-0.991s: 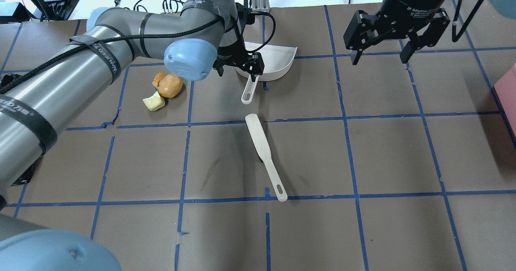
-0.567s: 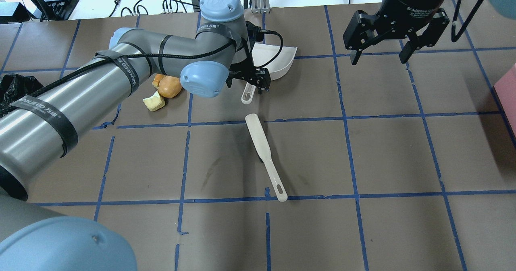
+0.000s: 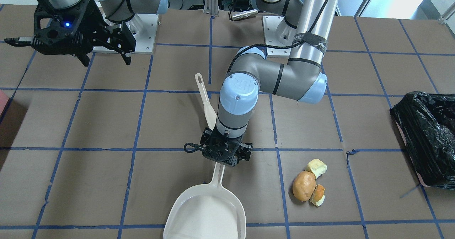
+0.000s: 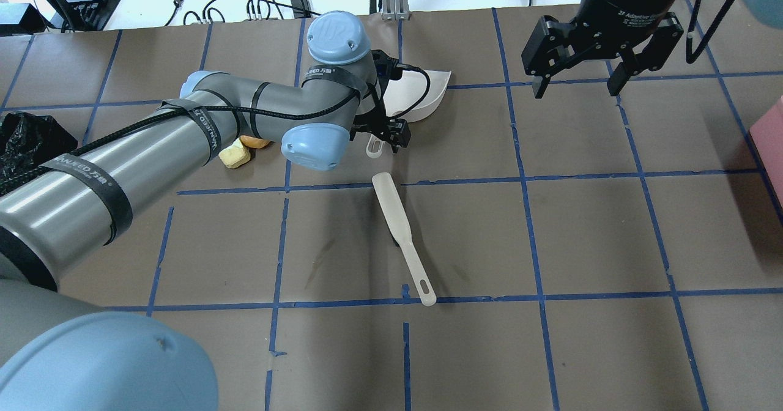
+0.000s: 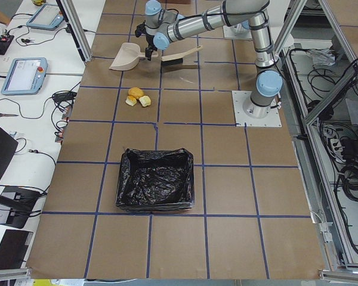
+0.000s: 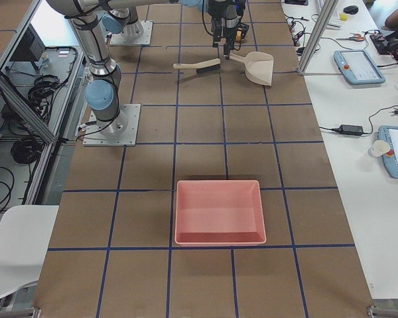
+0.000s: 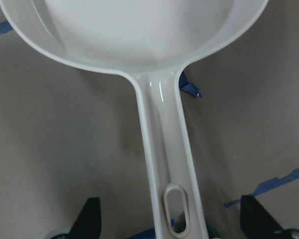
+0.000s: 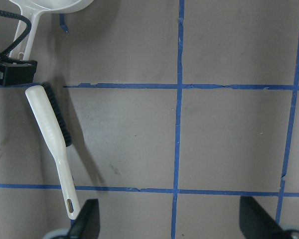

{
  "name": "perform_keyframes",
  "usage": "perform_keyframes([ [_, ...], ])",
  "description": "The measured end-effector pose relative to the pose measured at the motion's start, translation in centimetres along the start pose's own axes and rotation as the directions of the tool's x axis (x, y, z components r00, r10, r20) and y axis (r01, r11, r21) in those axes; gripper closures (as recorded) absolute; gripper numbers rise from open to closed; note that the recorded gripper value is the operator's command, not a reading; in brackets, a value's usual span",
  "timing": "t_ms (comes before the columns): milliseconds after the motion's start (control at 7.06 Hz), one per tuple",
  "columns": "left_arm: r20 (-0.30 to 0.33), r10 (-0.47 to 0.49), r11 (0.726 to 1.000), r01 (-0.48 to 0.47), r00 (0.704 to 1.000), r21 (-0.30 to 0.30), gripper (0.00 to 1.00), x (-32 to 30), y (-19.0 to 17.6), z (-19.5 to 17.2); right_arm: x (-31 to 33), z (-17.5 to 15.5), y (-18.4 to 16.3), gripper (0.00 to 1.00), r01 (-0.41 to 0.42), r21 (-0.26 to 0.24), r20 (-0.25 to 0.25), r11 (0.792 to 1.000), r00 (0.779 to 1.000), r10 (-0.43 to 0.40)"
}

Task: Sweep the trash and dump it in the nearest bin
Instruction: 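Grasp the white brush handle with the right gripper while the left lifts the dustpan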

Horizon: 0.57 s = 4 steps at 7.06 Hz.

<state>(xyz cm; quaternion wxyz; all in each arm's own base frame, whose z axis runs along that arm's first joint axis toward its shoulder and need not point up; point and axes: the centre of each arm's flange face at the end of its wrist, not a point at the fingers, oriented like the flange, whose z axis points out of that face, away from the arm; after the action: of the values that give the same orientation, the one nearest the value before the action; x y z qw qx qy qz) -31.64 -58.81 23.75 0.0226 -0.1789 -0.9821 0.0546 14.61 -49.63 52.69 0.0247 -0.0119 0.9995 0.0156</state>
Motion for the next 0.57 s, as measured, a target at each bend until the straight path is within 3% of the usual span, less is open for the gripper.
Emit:
perform_keyframes([
  [283,-0.003,-0.003,1.000,0.003,1.000,-0.001,0.60,0.0,0.0,0.2,-0.6,1.2,1.2,0.03,0.012,-0.025,0.007,1.000,1.000,-0.012],
  [425,-0.010,-0.004,1.000,0.004,1.000,0.002,0.72,0.1,-0.1,0.1,-1.8,2.8,2.8,0.03,0.038,-0.035,0.009,0.999,0.999,-0.038],
  [567,-0.021,-0.004,1.000,0.005,1.000,0.008,0.77,0.2,-0.3,-0.1,-3.5,5.1,4.4,0.03,0.074,-0.031,0.024,0.997,0.997,-0.074],
])
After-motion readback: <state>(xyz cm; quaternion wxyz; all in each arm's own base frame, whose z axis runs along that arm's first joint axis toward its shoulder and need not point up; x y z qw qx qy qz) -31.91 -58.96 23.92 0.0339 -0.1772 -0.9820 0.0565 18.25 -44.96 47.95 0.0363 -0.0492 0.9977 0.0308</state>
